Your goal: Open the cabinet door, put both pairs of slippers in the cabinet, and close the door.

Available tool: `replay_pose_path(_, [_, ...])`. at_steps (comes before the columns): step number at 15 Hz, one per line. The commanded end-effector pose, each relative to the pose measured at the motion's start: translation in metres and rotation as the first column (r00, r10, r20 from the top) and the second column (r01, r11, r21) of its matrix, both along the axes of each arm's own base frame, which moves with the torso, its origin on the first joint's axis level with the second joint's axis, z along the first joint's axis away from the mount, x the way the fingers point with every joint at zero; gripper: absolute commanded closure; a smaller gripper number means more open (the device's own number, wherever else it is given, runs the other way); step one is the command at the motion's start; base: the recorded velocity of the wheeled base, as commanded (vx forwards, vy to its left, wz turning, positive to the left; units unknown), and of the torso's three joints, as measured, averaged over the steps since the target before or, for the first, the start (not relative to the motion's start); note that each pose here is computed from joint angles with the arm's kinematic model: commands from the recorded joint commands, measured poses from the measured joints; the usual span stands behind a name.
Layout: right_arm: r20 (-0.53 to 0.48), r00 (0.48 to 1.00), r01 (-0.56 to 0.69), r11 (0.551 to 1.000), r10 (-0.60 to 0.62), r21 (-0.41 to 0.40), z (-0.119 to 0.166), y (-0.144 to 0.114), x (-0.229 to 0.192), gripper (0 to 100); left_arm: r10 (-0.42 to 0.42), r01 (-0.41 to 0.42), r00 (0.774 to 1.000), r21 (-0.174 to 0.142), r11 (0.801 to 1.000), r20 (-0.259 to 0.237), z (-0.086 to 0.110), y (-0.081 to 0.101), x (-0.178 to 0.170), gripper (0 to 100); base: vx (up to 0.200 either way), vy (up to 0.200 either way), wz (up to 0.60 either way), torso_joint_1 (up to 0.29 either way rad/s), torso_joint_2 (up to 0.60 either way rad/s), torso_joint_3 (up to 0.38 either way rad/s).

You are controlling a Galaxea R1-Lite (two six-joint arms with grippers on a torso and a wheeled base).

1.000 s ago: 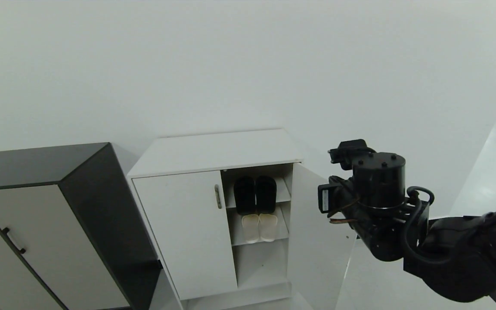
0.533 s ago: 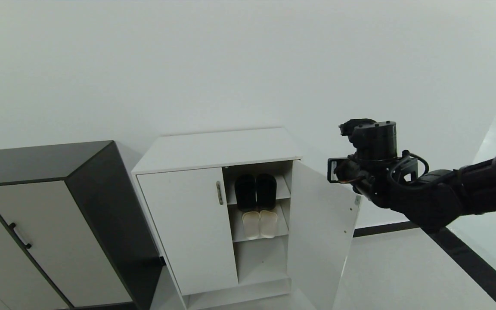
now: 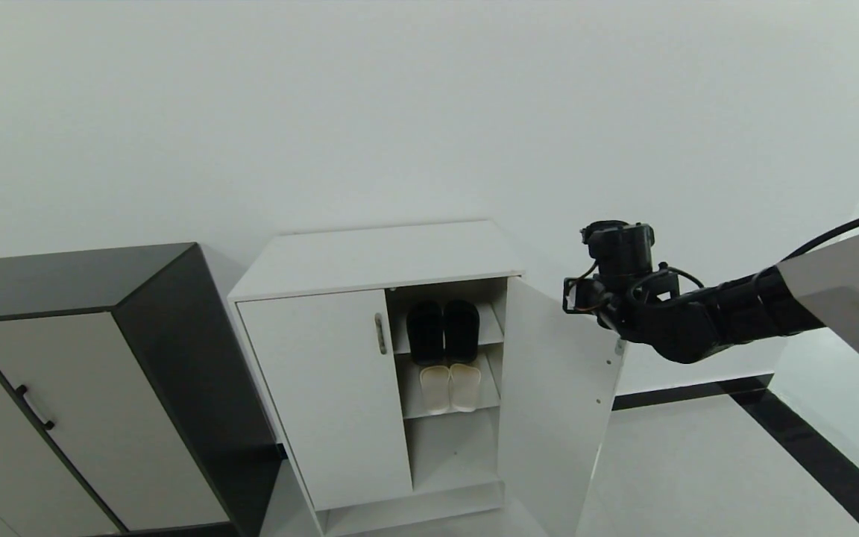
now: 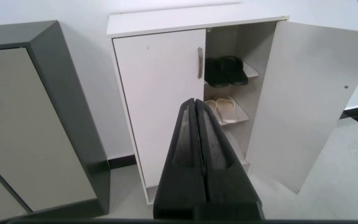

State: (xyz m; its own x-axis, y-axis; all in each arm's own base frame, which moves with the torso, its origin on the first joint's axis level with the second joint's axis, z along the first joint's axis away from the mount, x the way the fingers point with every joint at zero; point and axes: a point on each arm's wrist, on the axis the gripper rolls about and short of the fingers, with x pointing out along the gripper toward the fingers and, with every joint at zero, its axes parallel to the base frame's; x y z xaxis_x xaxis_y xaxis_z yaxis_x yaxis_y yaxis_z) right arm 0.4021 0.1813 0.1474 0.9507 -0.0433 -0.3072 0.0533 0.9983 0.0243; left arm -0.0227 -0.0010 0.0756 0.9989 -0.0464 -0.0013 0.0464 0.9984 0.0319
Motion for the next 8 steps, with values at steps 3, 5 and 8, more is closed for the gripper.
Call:
replay_pose_path(3, [-0.046,0.999,0.011,1.000,-0.011,-0.015,-0.027,-0.001,0.016,100,0.000,0.000,1.000,0.000,1.000,0.001,0.000,0.000,0.000,100,0.000,0.000,0.00,0.000,0.00,0.000])
replay_pose_path(5, [-0.051,0.998,0.021,1.000,-0.022,-0.018,-0.033,-0.004,0.022,100,0.000,0.000,1.000,0.000,1.000,0.001,0.000,0.000,0.000,100,0.000,0.000,0.00,0.000,0.00,0.000])
replay_pose_path(8, [-0.063,0.997,0.038,0.999,-0.039,-0.023,-0.041,-0.010,0.029,100,0.000,0.000,1.000,0.000,1.000,0.001,0.000,0.000,0.000,100,0.000,0.000,0.00,0.000,0.00,0.000])
